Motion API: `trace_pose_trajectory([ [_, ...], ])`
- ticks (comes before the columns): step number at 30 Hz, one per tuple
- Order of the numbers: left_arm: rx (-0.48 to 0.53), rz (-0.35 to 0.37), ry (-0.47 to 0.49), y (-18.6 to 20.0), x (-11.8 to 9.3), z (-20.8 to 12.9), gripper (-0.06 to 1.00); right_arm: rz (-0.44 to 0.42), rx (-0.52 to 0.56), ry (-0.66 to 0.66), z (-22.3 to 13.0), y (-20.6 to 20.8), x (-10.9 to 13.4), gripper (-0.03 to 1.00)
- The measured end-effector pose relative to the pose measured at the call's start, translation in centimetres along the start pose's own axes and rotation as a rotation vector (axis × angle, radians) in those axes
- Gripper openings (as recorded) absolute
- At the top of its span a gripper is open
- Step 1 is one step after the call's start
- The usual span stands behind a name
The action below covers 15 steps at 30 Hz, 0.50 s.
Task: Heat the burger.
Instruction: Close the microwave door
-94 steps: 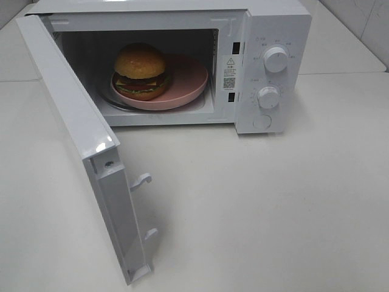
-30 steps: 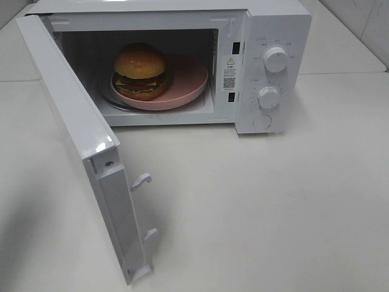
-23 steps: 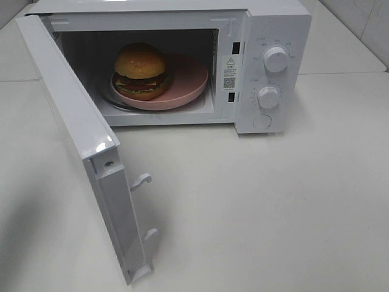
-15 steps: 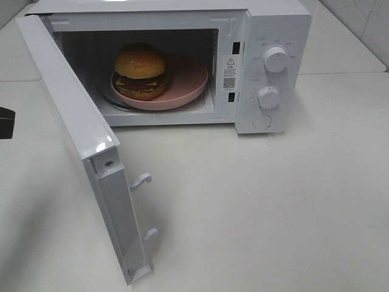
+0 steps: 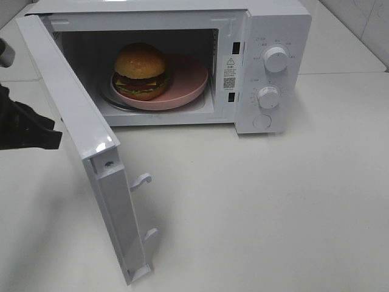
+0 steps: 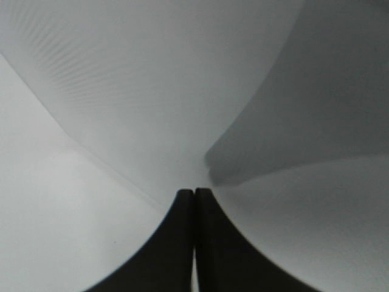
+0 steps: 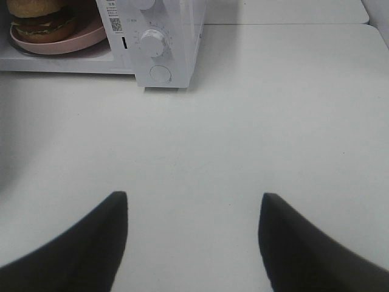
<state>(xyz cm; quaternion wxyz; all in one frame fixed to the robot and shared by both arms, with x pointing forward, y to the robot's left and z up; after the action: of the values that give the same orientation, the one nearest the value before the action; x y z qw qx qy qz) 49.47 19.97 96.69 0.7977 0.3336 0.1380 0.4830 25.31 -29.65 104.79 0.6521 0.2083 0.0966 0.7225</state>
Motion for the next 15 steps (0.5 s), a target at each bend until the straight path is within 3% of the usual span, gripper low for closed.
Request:
trace_pose_trajectory([
  [15, -0.011, -0.068, -0.063, -4.1, -2.4, 3.6, 0.0, 0.0, 0.0, 0.0, 0.0, 0.0, 0.0, 0.59],
])
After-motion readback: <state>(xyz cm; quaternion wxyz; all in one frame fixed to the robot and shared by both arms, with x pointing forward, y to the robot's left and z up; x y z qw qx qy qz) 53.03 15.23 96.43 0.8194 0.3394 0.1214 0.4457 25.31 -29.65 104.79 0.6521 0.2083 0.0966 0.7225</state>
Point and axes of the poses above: a point on each arm's last joint axis where the gripper is mounted, y pointing back along that axis away from the gripper, x along the wrist's bending axis when the last joint is at zero, z = x × y, the point moved 2 cm from there along -y, pointing out along that axis toward the gripper, and after that the axes turned 7 degrees about -y, right-handed, at the moved point
